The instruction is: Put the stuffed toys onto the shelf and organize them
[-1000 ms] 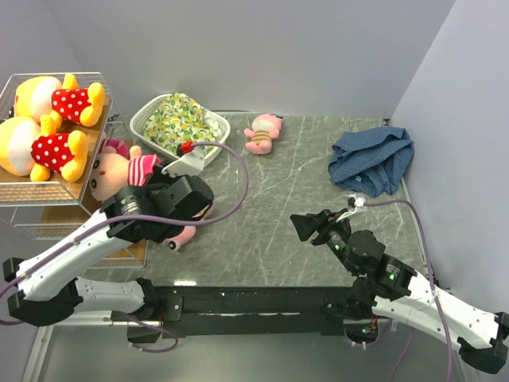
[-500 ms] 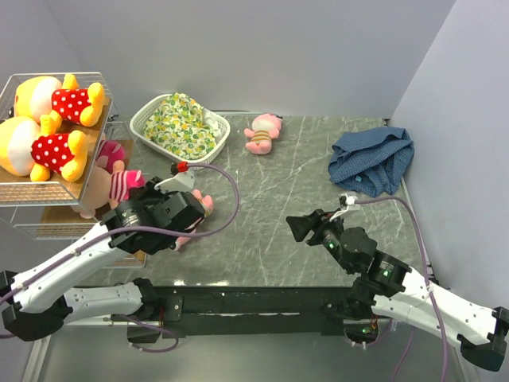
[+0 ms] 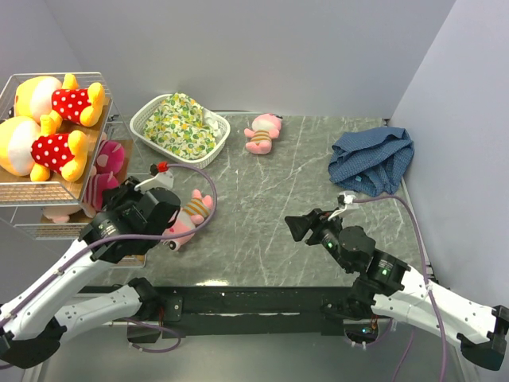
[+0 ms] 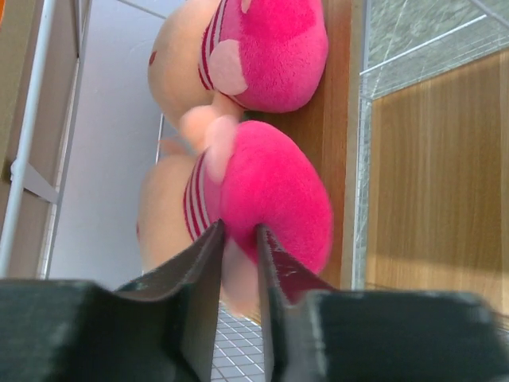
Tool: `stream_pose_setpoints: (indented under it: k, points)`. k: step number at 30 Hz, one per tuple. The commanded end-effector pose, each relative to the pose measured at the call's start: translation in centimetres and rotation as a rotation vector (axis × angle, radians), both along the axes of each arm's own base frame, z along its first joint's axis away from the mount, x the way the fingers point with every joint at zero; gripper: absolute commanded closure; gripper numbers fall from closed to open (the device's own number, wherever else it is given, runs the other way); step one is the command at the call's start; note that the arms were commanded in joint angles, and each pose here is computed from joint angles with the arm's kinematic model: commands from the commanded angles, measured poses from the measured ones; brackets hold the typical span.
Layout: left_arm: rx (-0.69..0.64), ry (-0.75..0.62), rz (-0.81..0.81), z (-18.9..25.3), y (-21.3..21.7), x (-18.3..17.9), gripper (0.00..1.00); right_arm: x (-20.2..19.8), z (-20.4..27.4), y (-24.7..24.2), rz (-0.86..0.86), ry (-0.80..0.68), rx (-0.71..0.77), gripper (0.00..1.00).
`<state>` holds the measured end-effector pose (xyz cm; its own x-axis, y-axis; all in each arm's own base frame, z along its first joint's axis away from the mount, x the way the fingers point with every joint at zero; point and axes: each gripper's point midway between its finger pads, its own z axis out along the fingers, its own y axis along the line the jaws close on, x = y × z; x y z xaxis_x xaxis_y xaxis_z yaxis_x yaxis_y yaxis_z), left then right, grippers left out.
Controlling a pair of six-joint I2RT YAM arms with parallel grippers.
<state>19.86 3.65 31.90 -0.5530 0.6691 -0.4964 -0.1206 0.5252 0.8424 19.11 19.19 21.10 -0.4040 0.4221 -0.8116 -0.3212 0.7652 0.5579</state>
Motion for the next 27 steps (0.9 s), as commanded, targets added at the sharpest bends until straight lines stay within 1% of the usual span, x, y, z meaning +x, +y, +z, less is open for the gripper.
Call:
stream_pose_setpoints:
  k: [1,2,3,5,7,8,9,11,15,16,17,19,20,22,23,24,25,27]
  points:
    - [0.014,-0.021,0.016,0.9,0.3,0.1,0.65,0.3,1.9,0.3,-0.005,-0.025,0.027,0.29]
    - [0.013,-0.018,0.016,0.8,0.3,0.1,0.59,0.4,2.0,0.3,-0.005,-0.025,0.027,0.29]
    - [0.005,-0.024,0.017,1.0,0.3,0.0,0.49,0.4,2.0,0.3,-0.007,-0.026,0.026,0.29]
    - [-0.003,-0.027,0.010,1.1,0.2,0.2,0.41,0.4,2.0,0.3,-0.006,-0.024,0.026,0.28]
    - [-0.012,-0.024,-0.007,0.9,-0.2,0.5,0.36,0.4,2.2,0.2,-0.009,-0.028,0.033,0.28]
    - [-0.004,-0.010,-0.024,0.8,-0.5,0.8,0.29,0.4,2.2,0.2,-0.011,-0.027,0.035,0.28]
    - [-0.019,-0.018,-0.036,0.7,-1.0,1.2,0.27,0.4,2.2,0.2,-0.011,-0.028,0.039,0.28]
    - [-0.040,-0.005,-0.076,0.3,-2.0,1.9,0.27,0.4,2.1,0.1,-0.013,-0.029,0.044,0.28]
    - [-0.134,-0.043,-0.124,0.7,-4.3,3.6,0.28,0.4,1.9,0.0,-0.025,-0.023,0.057,0.28]
    - [-0.182,-0.077,-0.135,1.0,-5.1,4.2,0.28,0.4,1.7,-0.1,-0.029,-0.019,0.060,0.28]
    - [-0.248,-0.076,-0.163,0.5,-6.5,4.9,0.28,0.4,1.6,-0.1,-0.031,-0.017,0.064,0.28]
    - [-0.389,-0.143,-0.185,1.5,-8.4,6.0,0.28,0.5,1.5,-0.1,-0.035,-0.012,0.069,0.28]
    - [-0.522,-0.153,-0.206,1.3,-10.5,6.8,0.29,0.5,1.4,-0.1,-0.040,-0.009,0.069,0.28]
    - [-0.705,-0.138,-0.243,0.8,-13.5,7.5,0.28,0.5,1.1,-0.1,-0.040,-0.002,0.069,0.28]
    - [-0.742,-0.106,-0.272,0.4,-15.2,8.1,0.28,0.4,1.1,-0.1,-0.039,-0.001,0.070,0.28]
    - [-0.803,-0.045,-0.339,-0.3,-17.4,8.2,0.29,0.4,1.0,-0.1,-0.035,0.003,0.069,0.29]
    - [-0.835,-0.027,-0.357,-0.7,-18.5,8.4,0.30,0.3,0.7,-0.1,-0.035,0.007,0.067,0.29]
    - [-0.892,-0.018,-0.365,-1.8,-20.5,9.4,0.38,0.2,0.6,0.0,-0.026,0.007,0.070,0.29]
